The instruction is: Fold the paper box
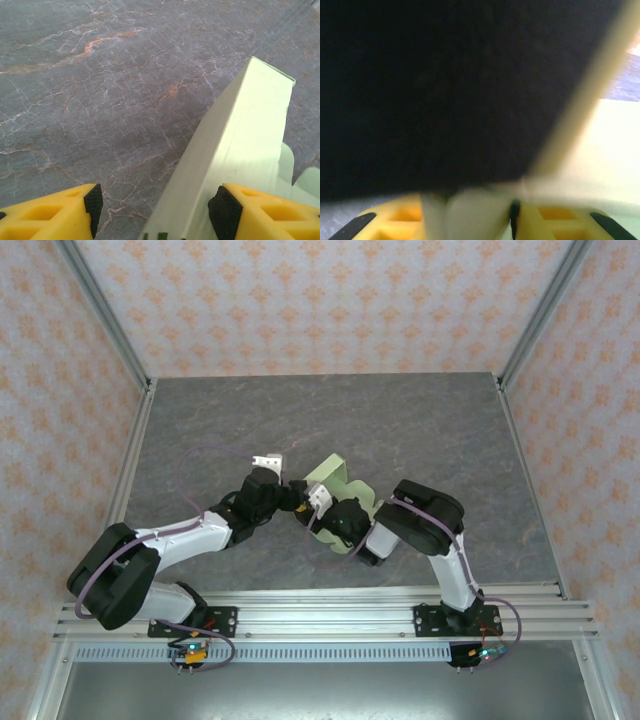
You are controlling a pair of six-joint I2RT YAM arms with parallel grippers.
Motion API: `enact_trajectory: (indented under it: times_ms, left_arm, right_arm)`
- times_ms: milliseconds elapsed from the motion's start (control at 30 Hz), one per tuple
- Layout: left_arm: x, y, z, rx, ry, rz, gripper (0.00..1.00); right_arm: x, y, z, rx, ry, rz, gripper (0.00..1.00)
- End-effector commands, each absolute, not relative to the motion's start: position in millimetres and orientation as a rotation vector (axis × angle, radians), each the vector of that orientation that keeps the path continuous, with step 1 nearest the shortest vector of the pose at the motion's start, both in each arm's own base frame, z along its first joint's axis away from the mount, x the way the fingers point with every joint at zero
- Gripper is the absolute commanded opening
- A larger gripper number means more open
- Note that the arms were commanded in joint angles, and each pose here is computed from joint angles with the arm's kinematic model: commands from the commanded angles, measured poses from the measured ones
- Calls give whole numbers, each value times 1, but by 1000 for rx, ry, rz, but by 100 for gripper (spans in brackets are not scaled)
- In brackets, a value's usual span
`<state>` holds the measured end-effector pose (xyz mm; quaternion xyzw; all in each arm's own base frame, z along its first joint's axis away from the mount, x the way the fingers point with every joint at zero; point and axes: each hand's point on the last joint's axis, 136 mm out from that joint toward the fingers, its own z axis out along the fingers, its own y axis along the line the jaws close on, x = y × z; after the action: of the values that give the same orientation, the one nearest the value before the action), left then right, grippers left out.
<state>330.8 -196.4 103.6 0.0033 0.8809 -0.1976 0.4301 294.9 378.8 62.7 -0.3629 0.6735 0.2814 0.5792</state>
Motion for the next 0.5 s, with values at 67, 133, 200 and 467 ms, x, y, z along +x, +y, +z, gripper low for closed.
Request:
enact_trajectory:
  times_ms: [67, 133, 200, 467]
  left_arm:
    - [304, -195, 59, 63, 2358, -473, 65]
    - [303, -197, 58, 60, 2360, -481, 65]
    - [303, -198, 58, 58, 2359, -493, 64]
    - [299, -200, 57, 75, 2374, -515, 64]
  right_arm:
    - [269, 407, 35, -1049, 1577, 843, 35]
    - [267, 409, 33, -1070, 1567, 879, 31]
    - [267, 409, 30, -1088, 1559, 878, 26]
    - [267, 402, 17, -1144, 1576, 912, 15]
